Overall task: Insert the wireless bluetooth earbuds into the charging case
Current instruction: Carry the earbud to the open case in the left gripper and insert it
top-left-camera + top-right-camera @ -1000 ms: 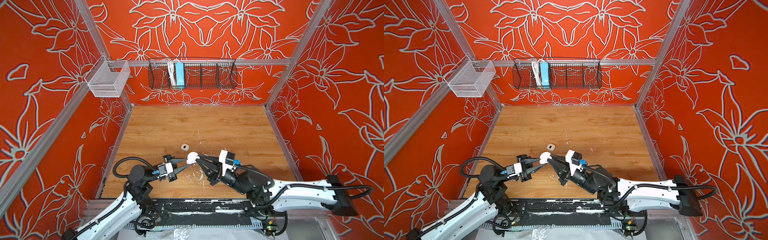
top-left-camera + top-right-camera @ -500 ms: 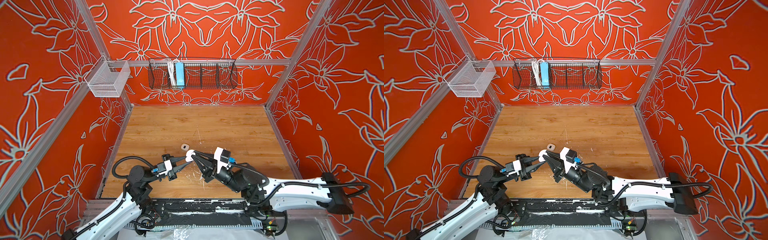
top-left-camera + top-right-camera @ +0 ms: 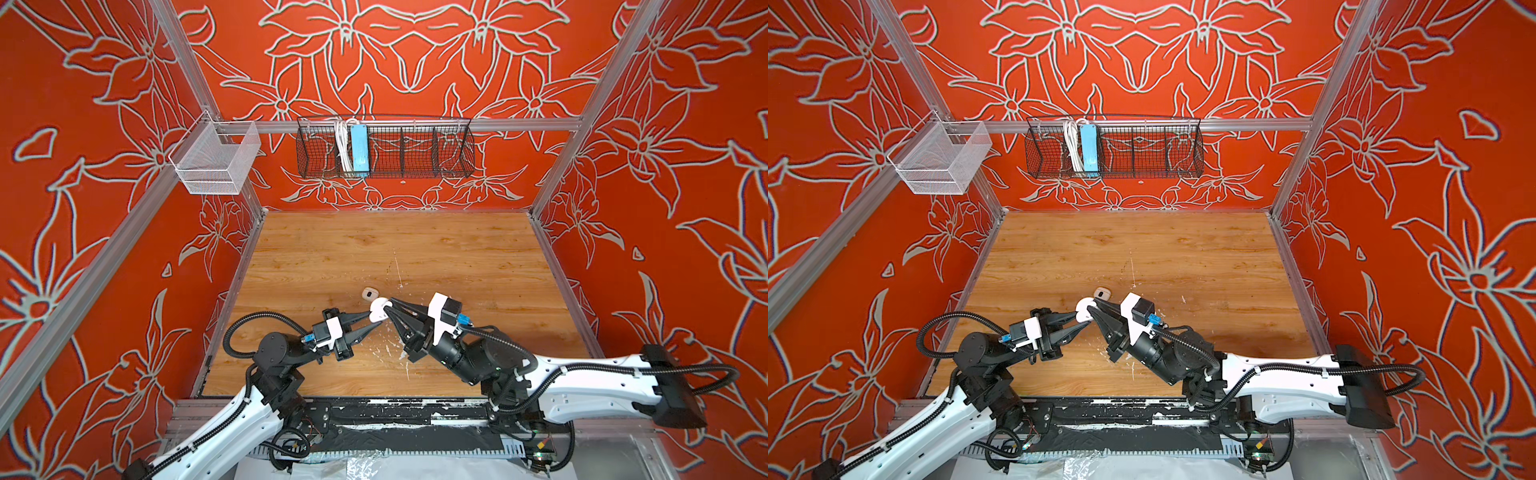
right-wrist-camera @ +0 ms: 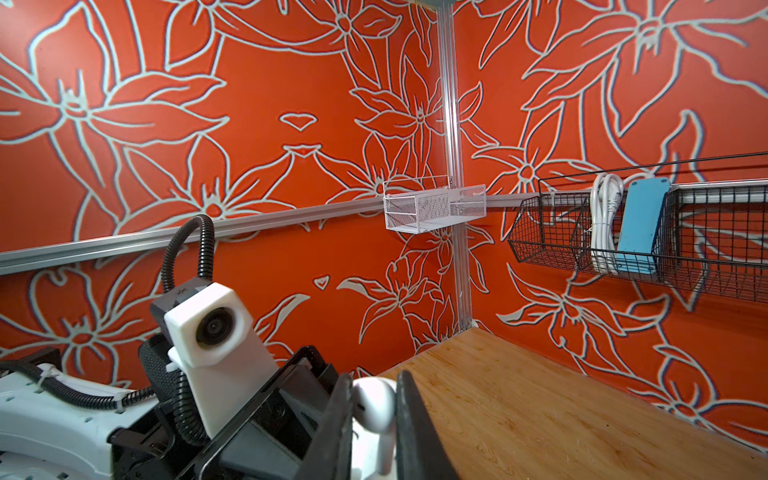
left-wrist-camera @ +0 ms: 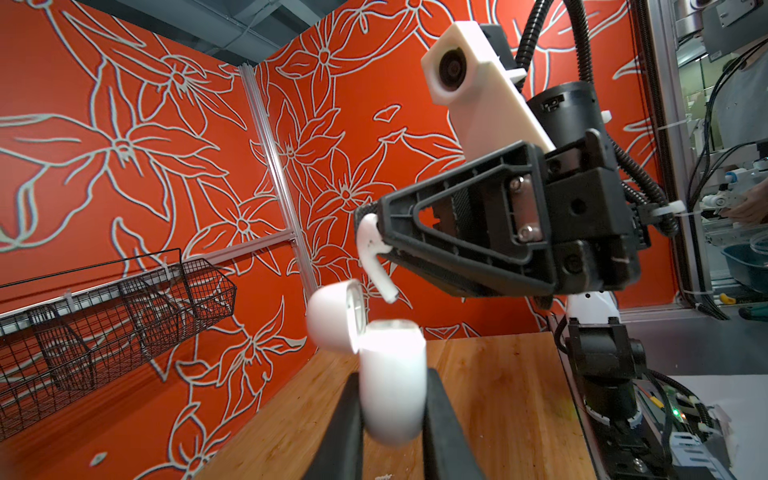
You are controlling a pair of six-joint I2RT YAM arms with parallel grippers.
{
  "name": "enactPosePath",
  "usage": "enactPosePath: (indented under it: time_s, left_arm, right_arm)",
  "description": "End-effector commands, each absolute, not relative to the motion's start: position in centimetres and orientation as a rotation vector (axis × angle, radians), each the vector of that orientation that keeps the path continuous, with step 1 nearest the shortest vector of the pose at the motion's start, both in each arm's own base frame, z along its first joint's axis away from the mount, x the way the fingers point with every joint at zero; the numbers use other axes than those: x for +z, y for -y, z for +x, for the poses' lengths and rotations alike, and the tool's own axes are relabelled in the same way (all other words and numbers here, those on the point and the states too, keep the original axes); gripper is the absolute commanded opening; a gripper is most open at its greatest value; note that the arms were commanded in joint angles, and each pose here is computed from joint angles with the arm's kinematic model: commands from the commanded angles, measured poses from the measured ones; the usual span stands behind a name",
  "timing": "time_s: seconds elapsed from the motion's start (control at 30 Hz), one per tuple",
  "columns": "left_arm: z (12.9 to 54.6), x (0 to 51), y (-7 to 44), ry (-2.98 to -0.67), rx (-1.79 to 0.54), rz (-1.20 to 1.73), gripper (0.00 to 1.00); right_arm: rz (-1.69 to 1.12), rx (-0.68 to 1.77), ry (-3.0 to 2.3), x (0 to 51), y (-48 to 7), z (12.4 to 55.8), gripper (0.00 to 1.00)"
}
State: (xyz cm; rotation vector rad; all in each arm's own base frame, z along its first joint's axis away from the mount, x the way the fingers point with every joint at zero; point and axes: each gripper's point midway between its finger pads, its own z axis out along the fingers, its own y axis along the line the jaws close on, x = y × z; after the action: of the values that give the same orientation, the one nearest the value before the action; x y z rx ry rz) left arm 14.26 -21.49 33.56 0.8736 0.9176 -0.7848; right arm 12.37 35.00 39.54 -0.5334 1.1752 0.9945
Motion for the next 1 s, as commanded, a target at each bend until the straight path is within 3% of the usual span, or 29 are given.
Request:
enactPosePath:
  time_s: [0.0,0.97]
  left_arm:
    - [13.9,34.4,21.3,-0.898,-0.794,0.856,0.00]
    - [13.6,35.7,20.9,-0.909,-0.841,0.820,0.00]
  right_arm:
    - [-0.497,0.993,-1.132,41.5,-34.7,12.4,0.16]
    - [-0.475,1.010,-1.131,40.6,-34.5,12.4,0.16]
